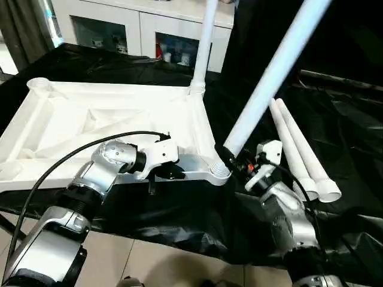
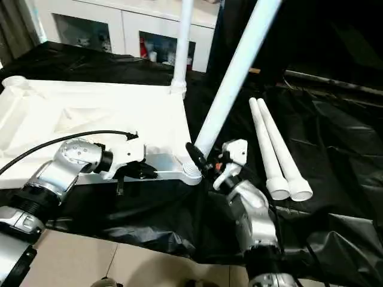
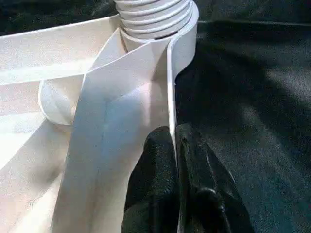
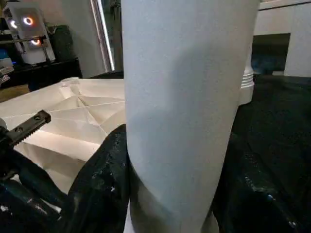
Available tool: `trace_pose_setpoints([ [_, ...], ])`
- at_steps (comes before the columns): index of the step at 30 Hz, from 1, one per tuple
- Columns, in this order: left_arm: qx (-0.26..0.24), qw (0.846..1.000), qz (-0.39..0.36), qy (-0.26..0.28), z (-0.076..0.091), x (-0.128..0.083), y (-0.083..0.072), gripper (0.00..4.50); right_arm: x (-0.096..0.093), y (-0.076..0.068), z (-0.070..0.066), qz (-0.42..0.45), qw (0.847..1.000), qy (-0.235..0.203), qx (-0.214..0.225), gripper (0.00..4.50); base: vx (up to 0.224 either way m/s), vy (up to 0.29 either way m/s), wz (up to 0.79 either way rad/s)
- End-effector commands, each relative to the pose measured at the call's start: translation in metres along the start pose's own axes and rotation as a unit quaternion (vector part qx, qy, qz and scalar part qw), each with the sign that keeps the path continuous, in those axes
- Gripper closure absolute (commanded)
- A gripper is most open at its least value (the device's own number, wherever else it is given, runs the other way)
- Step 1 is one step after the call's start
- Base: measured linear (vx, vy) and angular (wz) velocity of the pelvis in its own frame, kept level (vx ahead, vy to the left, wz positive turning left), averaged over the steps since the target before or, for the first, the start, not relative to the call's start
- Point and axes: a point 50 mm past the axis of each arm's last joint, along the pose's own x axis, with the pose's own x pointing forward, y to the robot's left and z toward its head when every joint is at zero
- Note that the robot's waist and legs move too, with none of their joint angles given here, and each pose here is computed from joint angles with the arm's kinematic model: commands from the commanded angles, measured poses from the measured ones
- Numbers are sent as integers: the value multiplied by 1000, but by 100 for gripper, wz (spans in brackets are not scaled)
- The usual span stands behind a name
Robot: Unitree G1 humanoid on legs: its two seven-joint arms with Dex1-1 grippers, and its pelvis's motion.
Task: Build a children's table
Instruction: Insert table leg to table base
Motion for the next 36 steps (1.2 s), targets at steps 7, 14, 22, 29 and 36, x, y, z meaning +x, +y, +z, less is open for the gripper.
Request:
trace_pose_setpoints([
  [7,3,1000,21,16,-4,-6,6,450,-23,-9,-13,-44,998,20,-26,262,0,0,0],
  [14,7,1000,14,19,-3,-5,5,450,-22,-7,-15,11,996,77,-43,262,0,0,0],
  [22,11,1000,-6,14,-2,-2,2,450,-7,-5,-9,94,986,132,-32,262,0,0,0],
  [29,19,999,-33,11,2,2,-1,450,6,-14,5,162,971,174,-18,262,0,0,0],
  [36,24,998,-54,17,3,4,-3,450,2,-20,10,216,953,212,-15,263,0,0,0],
])
